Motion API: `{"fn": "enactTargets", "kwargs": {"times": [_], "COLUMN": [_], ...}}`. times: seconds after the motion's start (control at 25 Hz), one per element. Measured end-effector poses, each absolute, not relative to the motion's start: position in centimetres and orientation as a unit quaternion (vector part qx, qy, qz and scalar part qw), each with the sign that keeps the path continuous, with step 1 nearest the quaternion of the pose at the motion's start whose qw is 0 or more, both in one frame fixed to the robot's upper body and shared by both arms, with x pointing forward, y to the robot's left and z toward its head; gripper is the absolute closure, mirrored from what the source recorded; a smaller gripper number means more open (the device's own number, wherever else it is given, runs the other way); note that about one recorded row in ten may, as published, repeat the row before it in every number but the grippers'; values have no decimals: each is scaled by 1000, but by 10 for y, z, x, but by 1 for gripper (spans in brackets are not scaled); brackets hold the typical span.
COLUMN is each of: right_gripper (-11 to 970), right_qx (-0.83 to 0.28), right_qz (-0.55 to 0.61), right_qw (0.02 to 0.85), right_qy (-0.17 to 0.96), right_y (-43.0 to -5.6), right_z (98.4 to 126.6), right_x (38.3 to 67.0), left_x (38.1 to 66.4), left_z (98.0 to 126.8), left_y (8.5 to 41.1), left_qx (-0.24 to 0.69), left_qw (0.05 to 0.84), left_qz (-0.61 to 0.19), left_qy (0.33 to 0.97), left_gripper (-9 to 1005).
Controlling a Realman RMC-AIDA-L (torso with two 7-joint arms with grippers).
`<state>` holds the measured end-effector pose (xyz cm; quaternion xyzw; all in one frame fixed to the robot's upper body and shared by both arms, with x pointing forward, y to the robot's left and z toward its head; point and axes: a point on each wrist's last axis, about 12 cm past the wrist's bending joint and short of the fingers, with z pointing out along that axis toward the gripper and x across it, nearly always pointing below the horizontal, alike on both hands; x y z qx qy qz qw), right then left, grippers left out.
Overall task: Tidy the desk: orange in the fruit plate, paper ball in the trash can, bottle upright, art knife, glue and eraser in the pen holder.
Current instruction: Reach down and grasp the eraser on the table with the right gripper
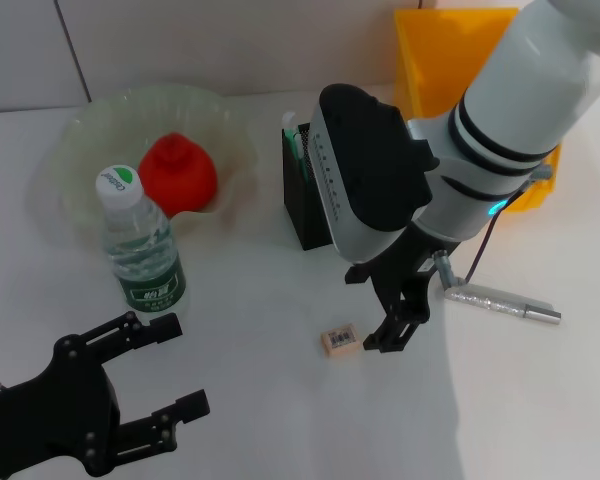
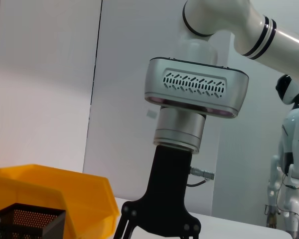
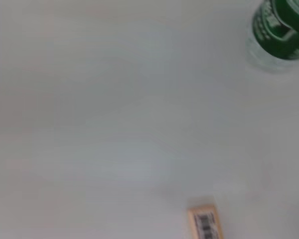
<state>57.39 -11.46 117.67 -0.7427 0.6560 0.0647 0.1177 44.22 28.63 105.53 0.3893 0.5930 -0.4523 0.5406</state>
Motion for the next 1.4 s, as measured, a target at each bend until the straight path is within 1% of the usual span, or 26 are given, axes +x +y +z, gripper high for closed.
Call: {"fn": "enactTargets", "kwargs": {"times": [0.24,0.32,0.6,0.72,0.96,1.12,1.32,1.4], "right_gripper": [190,191,191,192,192,193,193,240], "right_qx": [-745,-745,-746,-748,-748,-746,-745,-744], "right_qz": [76,72,64,64,66,64,65,65], "right_qw": [106,103,103,103,107,105,106,104], "right_qy": [654,655,655,652,652,655,655,656], "right_y": [-108,-107,-104,-99,-97,-97,-97,-97], "right_z": [1163,1156,1148,1139,1134,1132,1131,1130], "right_x": [571,572,576,575,576,578,578,578], "left_x": [440,438,436,436,436,435,436,436], "left_z": [1055,1052,1051,1051,1050,1047,1047,1047], "left_y": [287,287,289,288,286,283,283,283], "left_qx": [397,409,415,416,420,432,433,432], "left_qw": [533,515,504,502,496,465,461,462], "left_qz": [-455,-459,-460,-462,-466,-475,-475,-475], "left_qy": [593,597,601,601,600,609,612,612], "left_gripper": [212,212,212,213,213,213,213,213]}}
